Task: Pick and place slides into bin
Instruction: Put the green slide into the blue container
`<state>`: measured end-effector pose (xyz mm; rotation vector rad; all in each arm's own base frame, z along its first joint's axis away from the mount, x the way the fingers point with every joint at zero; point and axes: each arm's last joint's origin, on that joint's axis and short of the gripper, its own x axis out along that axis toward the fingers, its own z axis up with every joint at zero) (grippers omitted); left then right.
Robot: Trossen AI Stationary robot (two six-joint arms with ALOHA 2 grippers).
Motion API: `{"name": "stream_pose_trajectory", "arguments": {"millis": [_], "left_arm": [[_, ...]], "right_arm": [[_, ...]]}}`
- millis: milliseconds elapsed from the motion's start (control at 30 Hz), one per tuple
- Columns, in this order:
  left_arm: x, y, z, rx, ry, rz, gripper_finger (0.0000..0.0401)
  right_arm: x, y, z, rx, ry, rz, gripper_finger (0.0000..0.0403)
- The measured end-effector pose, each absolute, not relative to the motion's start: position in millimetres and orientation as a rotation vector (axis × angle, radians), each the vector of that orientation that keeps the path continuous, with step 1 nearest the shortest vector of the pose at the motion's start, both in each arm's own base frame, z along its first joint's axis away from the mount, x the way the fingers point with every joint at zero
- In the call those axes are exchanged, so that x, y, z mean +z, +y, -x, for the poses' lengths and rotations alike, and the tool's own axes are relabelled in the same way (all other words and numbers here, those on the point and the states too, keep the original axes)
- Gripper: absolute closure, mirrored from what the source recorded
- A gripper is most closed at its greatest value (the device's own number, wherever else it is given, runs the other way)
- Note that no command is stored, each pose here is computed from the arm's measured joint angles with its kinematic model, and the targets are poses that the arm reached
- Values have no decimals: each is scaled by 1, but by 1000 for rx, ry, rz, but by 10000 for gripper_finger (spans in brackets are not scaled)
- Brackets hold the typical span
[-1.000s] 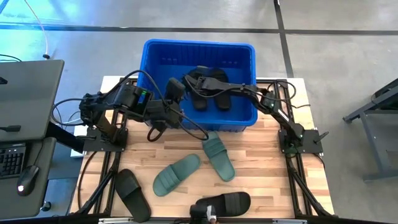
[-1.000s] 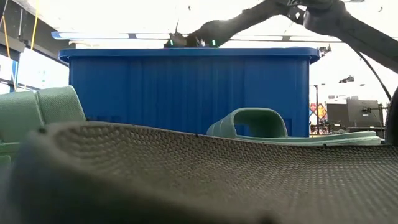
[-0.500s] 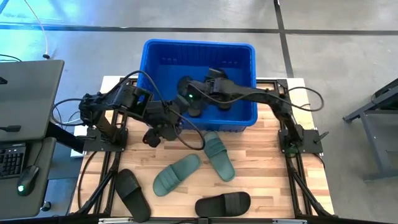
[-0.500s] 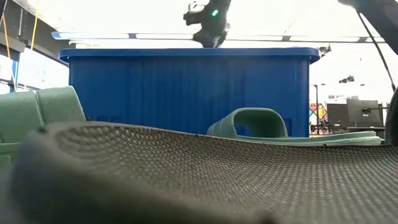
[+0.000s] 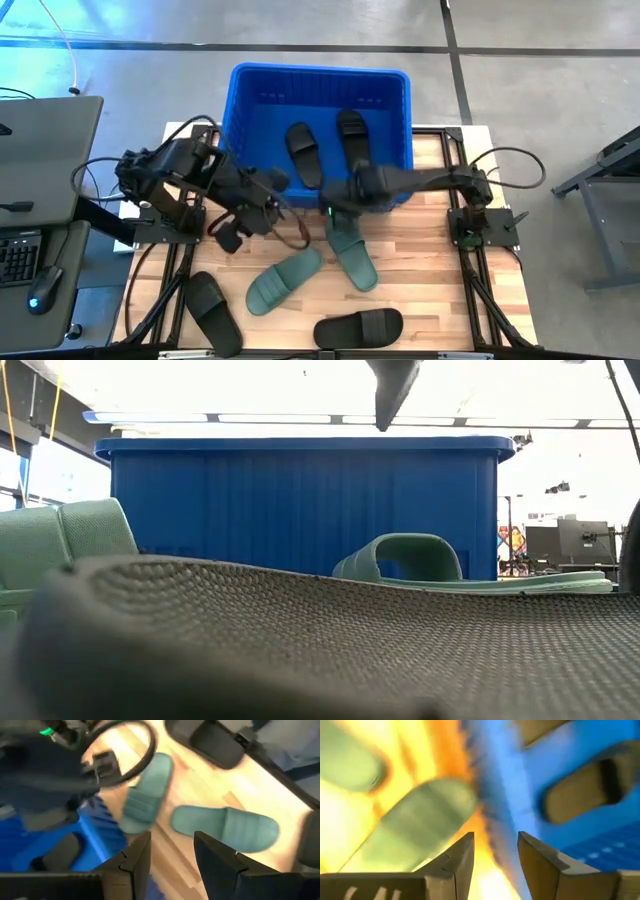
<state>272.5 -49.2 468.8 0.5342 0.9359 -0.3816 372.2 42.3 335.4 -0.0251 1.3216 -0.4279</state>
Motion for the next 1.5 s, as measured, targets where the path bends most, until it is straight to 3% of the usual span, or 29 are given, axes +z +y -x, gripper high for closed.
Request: {"name": "stream_pose_trajectory", "arguments": {"millis": [233,400,600,833,1000,1300,1400,1500], "left_arm": [[443,-87,-259,-450,1037,-599,263],[406,-106,-240,-360,1173,-720,263],[352,-117,-222,-167,1298,-756,263],[303,-126,-228,-200,1282,-751,263],[299,-128,-233,-283,1252,-726,263],[307,-125,-229,-265,1228,-696,263],[310,-126,-229,-267,1220,-689,263],[312,-126,-229,-270,1216,-689,263]], "right_arm": [[284,105,-355,-469,1391,170,248],[245,134,-334,-561,1375,309,240],[195,153,-324,-463,1320,381,244],[163,148,-330,-436,1179,451,256],[162,134,-336,-476,1184,444,261],[161,109,-351,-473,1191,366,263],[160,103,-355,-434,1206,287,285],[160,105,-358,-394,1197,258,341]]}}
